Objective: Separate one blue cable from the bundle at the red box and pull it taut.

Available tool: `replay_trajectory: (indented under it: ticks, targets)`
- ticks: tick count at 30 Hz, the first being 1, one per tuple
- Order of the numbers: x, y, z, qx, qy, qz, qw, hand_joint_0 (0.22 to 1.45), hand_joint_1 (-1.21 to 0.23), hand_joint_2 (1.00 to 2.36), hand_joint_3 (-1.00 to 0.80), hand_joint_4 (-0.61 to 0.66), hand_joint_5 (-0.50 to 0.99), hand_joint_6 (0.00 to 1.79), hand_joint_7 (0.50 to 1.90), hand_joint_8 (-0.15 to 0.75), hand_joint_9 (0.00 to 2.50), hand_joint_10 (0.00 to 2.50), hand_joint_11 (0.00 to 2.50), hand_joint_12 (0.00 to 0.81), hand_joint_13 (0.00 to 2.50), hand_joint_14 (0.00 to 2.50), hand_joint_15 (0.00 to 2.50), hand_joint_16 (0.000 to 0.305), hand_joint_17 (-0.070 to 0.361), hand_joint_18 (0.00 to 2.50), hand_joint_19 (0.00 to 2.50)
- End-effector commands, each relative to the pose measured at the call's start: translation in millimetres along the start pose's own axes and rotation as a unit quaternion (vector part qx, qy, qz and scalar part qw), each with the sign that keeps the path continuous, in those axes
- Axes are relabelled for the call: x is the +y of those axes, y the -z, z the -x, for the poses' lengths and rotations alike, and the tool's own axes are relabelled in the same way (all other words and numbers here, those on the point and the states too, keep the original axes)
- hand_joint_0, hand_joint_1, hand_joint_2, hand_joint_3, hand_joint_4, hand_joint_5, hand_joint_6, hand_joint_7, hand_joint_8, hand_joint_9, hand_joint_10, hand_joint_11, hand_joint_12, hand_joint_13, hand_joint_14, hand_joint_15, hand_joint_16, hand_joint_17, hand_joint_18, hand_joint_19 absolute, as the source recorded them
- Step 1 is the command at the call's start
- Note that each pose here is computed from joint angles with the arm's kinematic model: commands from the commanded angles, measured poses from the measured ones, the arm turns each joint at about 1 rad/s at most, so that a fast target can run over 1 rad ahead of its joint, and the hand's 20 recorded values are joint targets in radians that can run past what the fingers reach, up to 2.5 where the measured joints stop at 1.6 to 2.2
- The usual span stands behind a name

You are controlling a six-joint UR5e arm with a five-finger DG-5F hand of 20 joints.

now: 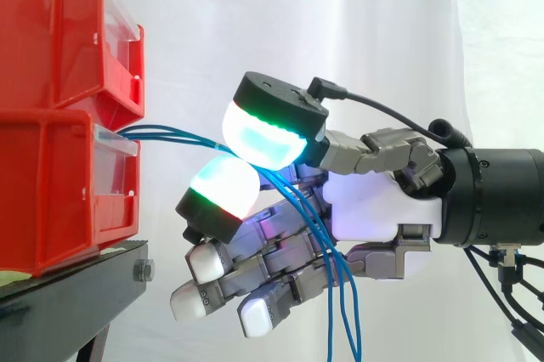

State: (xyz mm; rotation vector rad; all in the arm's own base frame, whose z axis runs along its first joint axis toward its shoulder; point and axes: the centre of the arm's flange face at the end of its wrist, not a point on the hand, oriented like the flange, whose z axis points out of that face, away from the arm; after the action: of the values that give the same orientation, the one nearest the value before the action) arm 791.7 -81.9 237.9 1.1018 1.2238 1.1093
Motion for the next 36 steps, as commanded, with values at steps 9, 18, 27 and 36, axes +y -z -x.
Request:
replay_trajectory:
  ticks: [9, 18, 27, 36]
  targets:
    - [1.0, -0.4, 0.5, -0.002, 0.004, 0.002, 1.0000, 0.55, -0.81, 1.00, -0.50, 0.20, -0.17, 0.91, 1.04, 0.366, 0.85, 0.01, 0.77, 0.397, 0.59, 0.01, 0.30, 0.054, 0.121, 0.85, 0.53]
    - [1.2, -0.5, -0.7, -0.002, 0.004, 0.002, 1.0000, 0.46, -0.56, 1.00, -0.50, 0.22, -0.16, 0.88, 0.97, 0.393, 0.91, 0.01, 0.74, 0.436, 0.63, 0.01, 0.33, 0.061, 0.137, 0.91, 0.57]
    - [0.0, -0.6, -0.8, -0.002, 0.004, 0.001, 1.0000, 0.62, -0.60, 1.01, -0.40, 0.17, -0.16, 0.85, 1.08, 0.321, 0.89, 0.02, 0.71, 0.392, 0.61, 0.01, 0.36, 0.052, 0.117, 0.83, 0.68]
    - [1.9, -0.9, -0.6, -0.002, 0.004, 0.003, 1.0000, 0.66, -0.84, 1.01, -0.28, 0.13, -0.18, 0.86, 1.10, 0.342, 0.83, 0.02, 0.75, 0.400, 0.59, 0.01, 0.35, 0.052, 0.117, 0.83, 0.63]
